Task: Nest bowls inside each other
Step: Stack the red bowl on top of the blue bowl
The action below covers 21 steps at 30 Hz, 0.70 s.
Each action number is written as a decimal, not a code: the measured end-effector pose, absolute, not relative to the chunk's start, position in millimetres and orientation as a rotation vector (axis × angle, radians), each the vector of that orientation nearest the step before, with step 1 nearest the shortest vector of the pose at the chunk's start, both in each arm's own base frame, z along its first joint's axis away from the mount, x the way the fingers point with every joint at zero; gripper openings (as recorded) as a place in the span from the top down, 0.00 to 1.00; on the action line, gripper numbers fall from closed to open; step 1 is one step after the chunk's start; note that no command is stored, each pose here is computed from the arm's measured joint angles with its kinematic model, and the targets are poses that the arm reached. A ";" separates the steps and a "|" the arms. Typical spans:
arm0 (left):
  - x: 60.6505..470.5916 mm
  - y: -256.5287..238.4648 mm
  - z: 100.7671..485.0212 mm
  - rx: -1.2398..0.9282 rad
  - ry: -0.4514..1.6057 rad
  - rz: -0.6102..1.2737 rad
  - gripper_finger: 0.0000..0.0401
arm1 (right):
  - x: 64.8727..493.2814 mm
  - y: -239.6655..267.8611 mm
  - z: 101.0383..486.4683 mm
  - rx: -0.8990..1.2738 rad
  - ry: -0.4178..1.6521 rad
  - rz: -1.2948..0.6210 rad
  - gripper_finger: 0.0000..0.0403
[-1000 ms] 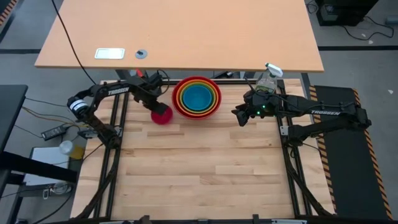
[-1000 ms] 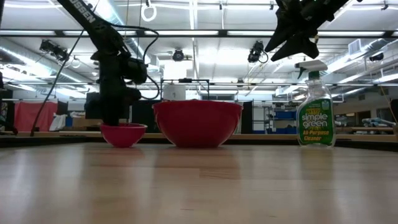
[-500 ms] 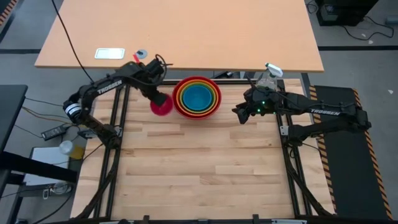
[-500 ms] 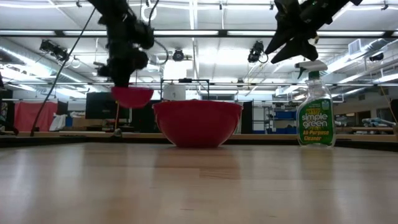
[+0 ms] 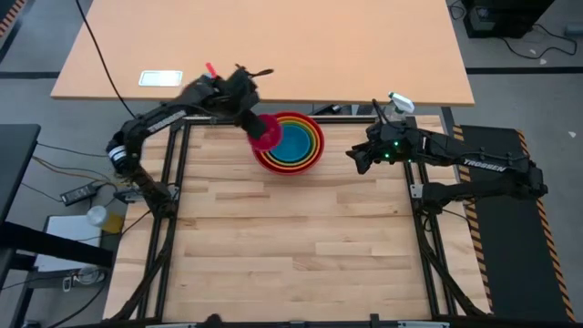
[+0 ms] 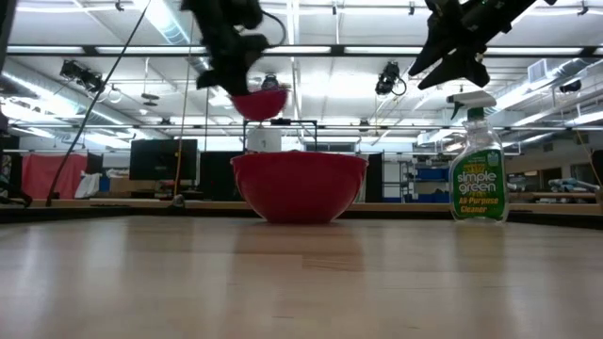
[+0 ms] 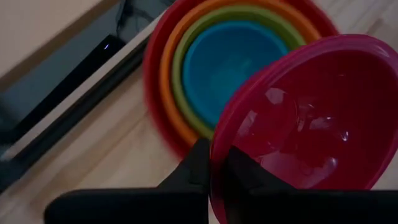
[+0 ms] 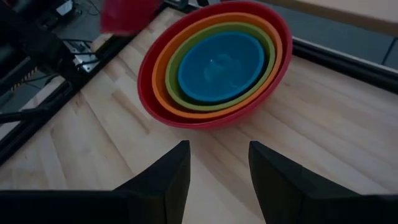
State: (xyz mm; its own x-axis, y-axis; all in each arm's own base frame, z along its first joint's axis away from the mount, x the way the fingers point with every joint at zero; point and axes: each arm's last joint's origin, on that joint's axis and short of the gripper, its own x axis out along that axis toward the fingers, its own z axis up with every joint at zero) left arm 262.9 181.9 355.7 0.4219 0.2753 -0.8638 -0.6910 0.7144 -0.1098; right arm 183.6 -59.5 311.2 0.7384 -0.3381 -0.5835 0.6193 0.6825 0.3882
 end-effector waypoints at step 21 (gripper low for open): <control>365.4 231.9 232.3 -0.423 1.133 0.646 0.95 | 187.6 -51.2 315.7 0.589 0.463 -0.508 0.58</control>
State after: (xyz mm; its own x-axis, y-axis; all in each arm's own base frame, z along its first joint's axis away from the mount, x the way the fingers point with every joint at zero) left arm 365.4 231.9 232.3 0.2750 0.2570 -0.9265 -0.6661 0.7458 0.0092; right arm 187.6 -51.2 315.7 0.7793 -0.3139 -0.5424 0.5689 0.7173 0.4022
